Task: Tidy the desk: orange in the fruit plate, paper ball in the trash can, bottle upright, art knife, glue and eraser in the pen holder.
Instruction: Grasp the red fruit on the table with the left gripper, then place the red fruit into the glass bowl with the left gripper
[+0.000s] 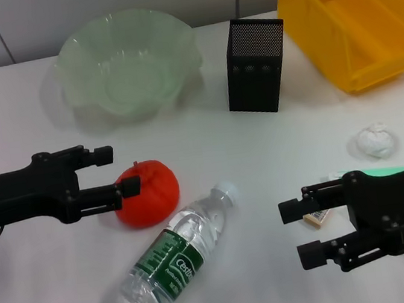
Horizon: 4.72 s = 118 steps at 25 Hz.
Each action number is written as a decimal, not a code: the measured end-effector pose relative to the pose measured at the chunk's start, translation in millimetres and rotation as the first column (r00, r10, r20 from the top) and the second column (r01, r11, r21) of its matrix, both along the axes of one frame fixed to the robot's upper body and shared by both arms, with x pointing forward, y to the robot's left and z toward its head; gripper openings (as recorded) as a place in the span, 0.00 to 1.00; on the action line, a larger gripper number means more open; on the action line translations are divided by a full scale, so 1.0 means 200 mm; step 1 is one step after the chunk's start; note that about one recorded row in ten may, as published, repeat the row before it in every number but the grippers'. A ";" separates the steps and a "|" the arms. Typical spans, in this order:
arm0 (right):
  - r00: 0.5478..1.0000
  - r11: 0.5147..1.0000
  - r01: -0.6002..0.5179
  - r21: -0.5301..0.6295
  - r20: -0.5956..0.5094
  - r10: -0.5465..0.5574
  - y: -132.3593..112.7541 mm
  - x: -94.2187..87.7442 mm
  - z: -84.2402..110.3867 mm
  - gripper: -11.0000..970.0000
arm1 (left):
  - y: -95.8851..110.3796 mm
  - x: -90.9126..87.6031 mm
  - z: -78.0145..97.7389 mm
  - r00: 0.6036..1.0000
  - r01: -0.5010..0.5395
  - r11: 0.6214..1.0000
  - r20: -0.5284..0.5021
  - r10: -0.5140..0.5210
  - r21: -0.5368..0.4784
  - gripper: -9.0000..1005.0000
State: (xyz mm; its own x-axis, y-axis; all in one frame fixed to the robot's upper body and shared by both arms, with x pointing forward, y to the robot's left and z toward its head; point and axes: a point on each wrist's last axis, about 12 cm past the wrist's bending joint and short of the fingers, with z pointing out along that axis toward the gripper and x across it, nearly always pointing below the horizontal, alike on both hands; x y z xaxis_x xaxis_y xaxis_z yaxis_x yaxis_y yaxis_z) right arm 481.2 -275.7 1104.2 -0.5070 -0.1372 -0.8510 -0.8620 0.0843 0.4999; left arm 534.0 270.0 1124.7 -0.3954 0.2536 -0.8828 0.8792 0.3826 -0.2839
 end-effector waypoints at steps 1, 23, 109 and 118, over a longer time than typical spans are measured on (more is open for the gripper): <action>1.000 1.000 0.009 0.006 -0.004 -0.009 -0.01 -0.01 -0.01 0.79 | -0.01 0.01 0.01 1.000 -0.001 1.000 0.010 0.001 0.015 0.80; 0.994 0.993 0.109 0.035 -0.023 -0.108 -0.15 -0.11 -0.07 0.79 | -0.33 0.14 0.01 0.992 -0.012 0.933 0.122 -0.034 0.360 0.80; 0.884 0.868 0.424 0.257 0.092 -0.459 -0.50 -0.44 -0.03 0.07 | -0.39 0.18 -0.04 0.994 0.001 0.880 0.095 -0.053 0.476 0.20; 0.885 0.868 0.424 0.257 0.088 -0.458 -0.50 -0.44 -0.03 0.08 | -0.41 0.16 0.19 0.979 -0.047 0.901 0.197 -0.043 0.431 0.14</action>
State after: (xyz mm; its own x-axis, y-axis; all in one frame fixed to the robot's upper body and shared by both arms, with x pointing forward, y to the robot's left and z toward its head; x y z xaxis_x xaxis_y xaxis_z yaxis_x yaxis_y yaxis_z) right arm 393.0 -375.4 1097.8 -0.3411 0.2748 -0.8990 -0.8239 0.3729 0.4267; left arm 565.9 188.3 1162.9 -0.2260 0.6265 -0.7460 0.8988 0.4294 0.0883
